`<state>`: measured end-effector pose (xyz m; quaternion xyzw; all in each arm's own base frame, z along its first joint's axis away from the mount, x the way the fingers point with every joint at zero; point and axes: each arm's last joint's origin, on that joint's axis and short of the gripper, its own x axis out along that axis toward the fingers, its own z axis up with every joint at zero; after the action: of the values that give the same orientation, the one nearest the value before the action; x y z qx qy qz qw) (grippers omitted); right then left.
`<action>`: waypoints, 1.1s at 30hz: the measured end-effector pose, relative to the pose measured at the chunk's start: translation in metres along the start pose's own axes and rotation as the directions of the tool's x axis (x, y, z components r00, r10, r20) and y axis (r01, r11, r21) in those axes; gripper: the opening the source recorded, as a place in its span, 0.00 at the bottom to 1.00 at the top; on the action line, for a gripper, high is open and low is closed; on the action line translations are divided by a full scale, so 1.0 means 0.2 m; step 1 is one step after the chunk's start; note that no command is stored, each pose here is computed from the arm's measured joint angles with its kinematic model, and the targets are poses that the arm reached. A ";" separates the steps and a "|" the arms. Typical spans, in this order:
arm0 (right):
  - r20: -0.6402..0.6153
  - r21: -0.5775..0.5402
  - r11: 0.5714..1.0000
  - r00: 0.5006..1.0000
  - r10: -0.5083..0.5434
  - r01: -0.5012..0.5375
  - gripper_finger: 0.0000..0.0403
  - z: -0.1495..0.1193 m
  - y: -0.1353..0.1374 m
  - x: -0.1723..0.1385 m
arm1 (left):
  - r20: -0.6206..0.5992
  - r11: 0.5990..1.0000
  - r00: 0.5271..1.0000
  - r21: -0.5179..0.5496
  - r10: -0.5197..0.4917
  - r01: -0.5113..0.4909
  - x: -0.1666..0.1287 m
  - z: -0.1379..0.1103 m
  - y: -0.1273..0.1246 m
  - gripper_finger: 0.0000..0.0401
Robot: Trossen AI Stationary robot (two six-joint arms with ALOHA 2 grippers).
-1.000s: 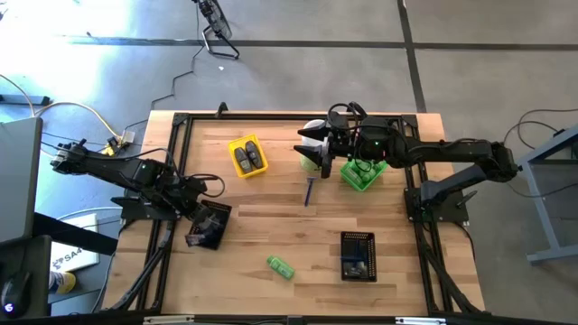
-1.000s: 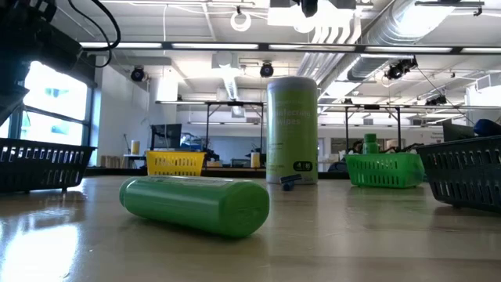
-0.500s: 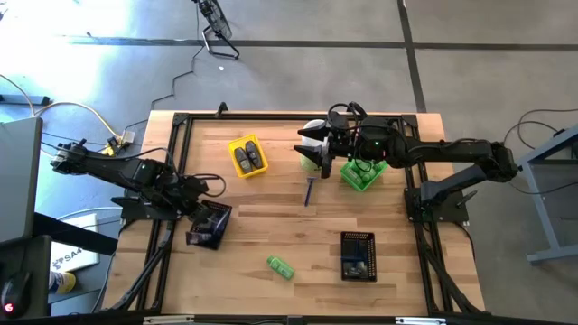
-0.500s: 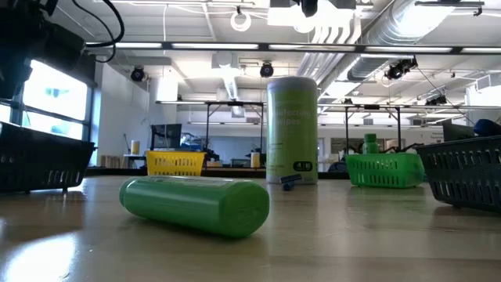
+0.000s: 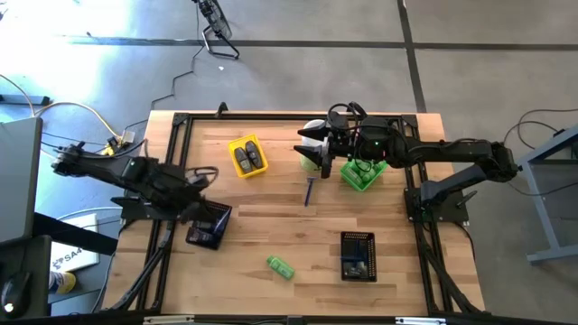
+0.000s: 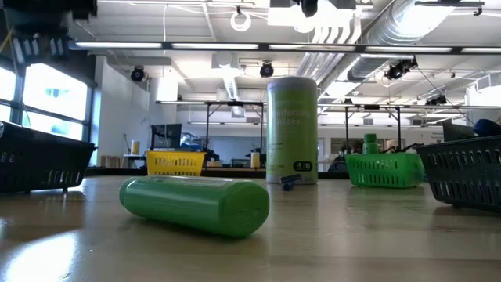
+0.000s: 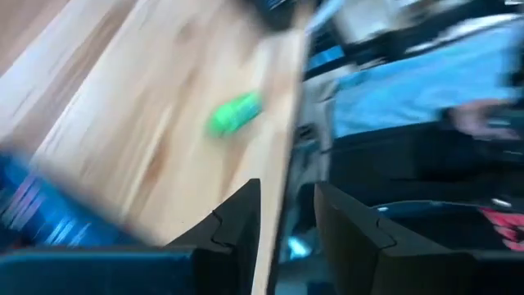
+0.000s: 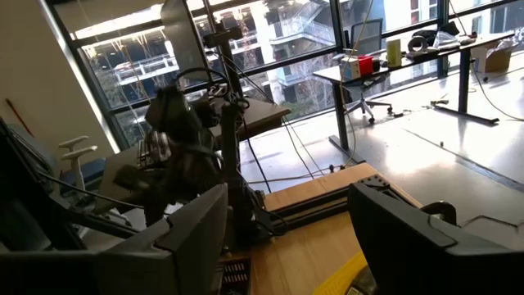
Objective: Pick & Place Travel size toiletries
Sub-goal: Put the blue razor into the right black bin
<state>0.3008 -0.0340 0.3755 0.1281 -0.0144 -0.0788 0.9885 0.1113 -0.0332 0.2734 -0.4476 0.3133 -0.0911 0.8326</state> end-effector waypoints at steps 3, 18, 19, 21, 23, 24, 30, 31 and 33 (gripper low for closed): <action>-0.001 0.005 1.000 1.000 0.004 -0.004 0.61 0.00 0.00 0.00 | 0.082 0.986 0.989 0.123 -0.127 0.116 -0.03 0.03 -0.06 0.28; -0.018 0.021 1.000 1.000 0.013 -0.013 0.61 -0.01 0.00 0.00 | 0.552 0.951 0.833 0.271 -0.030 -0.145 -0.11 0.11 -0.09 0.28; -0.024 0.033 0.999 0.999 0.028 -0.028 0.61 -0.01 0.01 0.00 | 0.571 0.948 0.821 0.268 -0.014 -0.170 -0.11 0.11 -0.08 0.28; -0.031 0.059 0.997 0.998 0.050 -0.048 0.61 -0.02 0.03 0.00 | 0.606 0.937 0.795 0.271 0.014 -0.223 -0.11 0.12 -0.08 0.28; -0.037 0.066 0.995 0.997 0.072 -0.070 0.61 -0.03 0.08 -0.01 | 0.634 0.922 0.773 0.277 0.036 -0.271 -0.12 0.12 -0.08 0.28; -0.039 0.061 0.995 0.996 0.080 -0.078 0.61 -0.04 0.10 -0.01 | 0.642 0.914 0.766 0.283 0.044 -0.289 -0.12 0.12 -0.07 0.28; -0.011 0.054 0.998 0.999 0.038 -0.037 0.51 -0.05 0.24 -0.06 | 0.652 0.879 0.756 0.329 0.053 -0.345 -0.12 0.12 -0.07 0.28; -0.009 0.055 0.998 1.000 0.025 -0.025 0.48 -0.05 0.26 -0.06 | 0.652 0.876 0.756 0.333 0.053 -0.349 -0.12 0.12 -0.07 0.28; -0.012 0.053 0.999 1.000 -0.003 0.003 0.42 -0.07 0.29 -0.07 | 0.656 0.874 0.753 0.332 0.057 -0.355 -0.12 0.12 -0.07 0.28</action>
<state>0.2967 0.0266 0.3770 0.1546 -0.0105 -0.0790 0.9848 0.1089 -0.0142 0.3057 -0.2153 0.0378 0.0902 0.9716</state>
